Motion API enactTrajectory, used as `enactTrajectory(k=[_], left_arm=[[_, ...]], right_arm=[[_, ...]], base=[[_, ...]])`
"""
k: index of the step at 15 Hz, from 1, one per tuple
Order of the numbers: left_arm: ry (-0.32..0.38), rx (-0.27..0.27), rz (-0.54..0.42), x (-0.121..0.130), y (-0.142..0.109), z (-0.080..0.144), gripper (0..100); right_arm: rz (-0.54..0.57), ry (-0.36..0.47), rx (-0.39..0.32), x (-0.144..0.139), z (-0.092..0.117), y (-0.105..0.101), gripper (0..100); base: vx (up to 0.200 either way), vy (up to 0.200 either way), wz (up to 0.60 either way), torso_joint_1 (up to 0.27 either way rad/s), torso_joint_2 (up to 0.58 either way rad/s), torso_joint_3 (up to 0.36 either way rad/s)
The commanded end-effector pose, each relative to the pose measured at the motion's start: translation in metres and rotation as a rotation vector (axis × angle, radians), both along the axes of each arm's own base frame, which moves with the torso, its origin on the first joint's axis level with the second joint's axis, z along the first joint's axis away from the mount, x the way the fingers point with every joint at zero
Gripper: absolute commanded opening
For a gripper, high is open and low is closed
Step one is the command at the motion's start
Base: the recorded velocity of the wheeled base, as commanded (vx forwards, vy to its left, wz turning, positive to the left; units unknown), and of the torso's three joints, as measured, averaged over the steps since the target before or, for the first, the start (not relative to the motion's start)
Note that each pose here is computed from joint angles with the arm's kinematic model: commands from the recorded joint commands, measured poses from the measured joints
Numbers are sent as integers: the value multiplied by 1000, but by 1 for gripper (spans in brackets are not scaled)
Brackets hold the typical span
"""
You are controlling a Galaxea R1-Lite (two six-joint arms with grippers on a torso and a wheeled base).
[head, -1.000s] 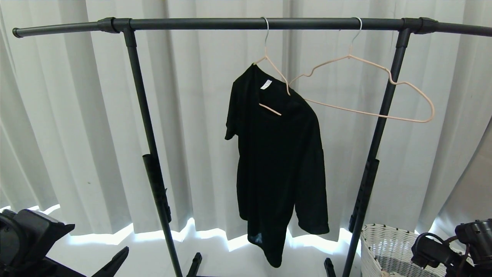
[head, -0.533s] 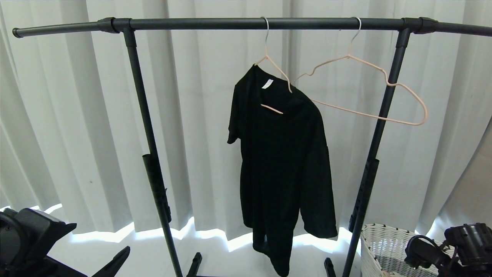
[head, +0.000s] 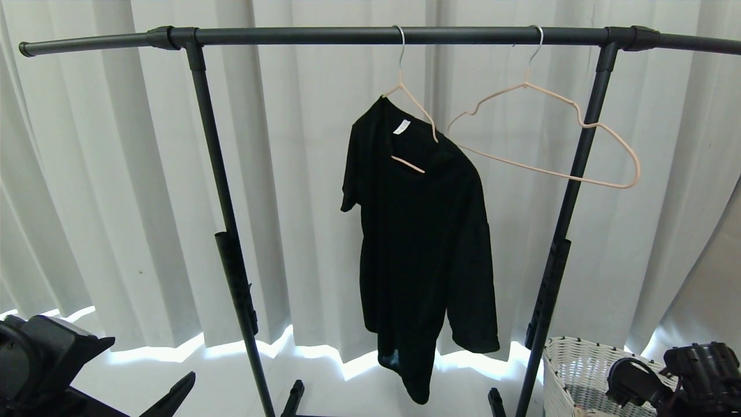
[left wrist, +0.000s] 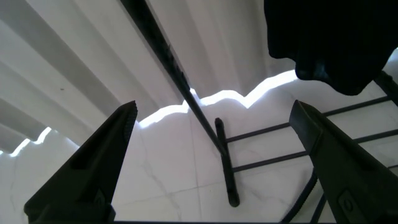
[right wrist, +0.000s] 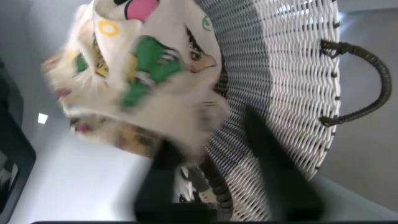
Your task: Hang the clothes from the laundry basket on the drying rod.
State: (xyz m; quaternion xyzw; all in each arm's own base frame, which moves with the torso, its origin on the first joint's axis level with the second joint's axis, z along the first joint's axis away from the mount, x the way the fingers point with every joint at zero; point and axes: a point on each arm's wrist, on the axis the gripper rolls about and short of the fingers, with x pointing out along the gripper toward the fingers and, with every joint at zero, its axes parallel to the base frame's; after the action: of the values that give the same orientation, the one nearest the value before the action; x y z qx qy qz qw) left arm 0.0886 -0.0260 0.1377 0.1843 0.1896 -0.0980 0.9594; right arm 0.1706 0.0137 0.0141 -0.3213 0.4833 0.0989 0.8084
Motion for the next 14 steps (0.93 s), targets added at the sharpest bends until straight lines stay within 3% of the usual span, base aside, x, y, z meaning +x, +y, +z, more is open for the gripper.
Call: enactTrajectory(k=[1,8,14], left_arm=[[-5,-1,0,0,0,1,100],[13,12,2,-3,1,-5,100],[-38,24,60,-6,4,1,100]], right_arm=[[5,-11,0,-3,1,0,0],[29,-234,41,1,35,6,0],[33,-366,53,16,59,9,0]], base=[[0,0,0,0,0,0],[0,0,0,0,0,0],[-33,0,0,0,0,0]])
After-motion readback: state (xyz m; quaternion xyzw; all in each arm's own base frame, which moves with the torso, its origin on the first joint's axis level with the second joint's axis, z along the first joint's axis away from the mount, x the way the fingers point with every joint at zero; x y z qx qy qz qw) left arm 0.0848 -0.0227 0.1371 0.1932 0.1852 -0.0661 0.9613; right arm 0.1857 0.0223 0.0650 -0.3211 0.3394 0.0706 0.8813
